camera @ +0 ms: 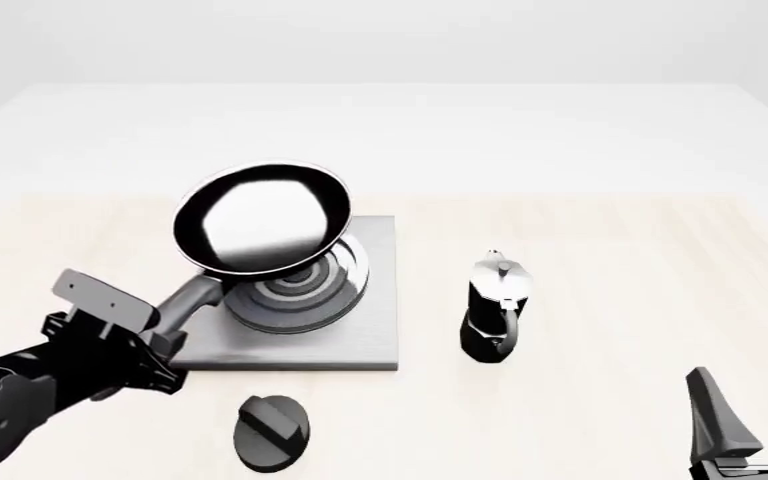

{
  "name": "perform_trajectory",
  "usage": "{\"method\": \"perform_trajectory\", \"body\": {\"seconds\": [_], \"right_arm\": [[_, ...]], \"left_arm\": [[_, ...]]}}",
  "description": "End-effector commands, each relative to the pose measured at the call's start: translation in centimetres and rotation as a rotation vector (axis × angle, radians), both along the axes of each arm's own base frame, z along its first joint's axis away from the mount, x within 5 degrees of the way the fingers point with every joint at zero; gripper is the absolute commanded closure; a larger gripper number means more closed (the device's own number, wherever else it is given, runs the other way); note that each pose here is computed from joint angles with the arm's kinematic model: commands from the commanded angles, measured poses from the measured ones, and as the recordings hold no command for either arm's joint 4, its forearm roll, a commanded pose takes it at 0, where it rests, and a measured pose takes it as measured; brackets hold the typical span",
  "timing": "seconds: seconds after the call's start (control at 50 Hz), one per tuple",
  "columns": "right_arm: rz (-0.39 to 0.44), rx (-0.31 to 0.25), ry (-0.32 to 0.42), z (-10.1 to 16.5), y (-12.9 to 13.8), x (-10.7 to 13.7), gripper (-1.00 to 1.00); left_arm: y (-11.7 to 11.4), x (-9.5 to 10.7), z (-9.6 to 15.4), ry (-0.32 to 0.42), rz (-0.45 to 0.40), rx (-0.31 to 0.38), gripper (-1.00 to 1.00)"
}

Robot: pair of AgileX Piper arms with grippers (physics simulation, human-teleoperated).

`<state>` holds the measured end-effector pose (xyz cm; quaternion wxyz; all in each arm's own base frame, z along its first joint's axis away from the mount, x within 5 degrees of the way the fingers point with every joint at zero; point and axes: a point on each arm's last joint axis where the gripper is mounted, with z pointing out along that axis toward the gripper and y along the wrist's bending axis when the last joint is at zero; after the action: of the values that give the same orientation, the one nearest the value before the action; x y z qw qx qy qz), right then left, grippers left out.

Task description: Turn on the stove and put the frying pan on it.

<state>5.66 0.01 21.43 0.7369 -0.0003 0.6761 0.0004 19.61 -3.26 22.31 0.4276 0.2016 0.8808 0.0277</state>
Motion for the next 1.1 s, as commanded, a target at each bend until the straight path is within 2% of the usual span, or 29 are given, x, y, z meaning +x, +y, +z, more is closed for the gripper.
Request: {"method": "perform_trajectory", "body": {"seconds": [0.02,0.72,1.1], "right_arm": [[0.000,0.000,0.000,0.0,0.0,0.0,-1.00],[0.000,0.000,0.000,0.0,0.0,0.0,-1.00],[0.000,0.000,0.000,0.0,0.0,0.0,-1.00]], "left_arm": [[-0.5,0.0,0.8,-0.031,-0.007,-0.038,1.00],[-0.7,-0.2,-1.1,0.017,-0.012,-0.031,1.00],[-1.1,0.1,-1.3,0.020,-0.022,-0.038,1.00]]}}
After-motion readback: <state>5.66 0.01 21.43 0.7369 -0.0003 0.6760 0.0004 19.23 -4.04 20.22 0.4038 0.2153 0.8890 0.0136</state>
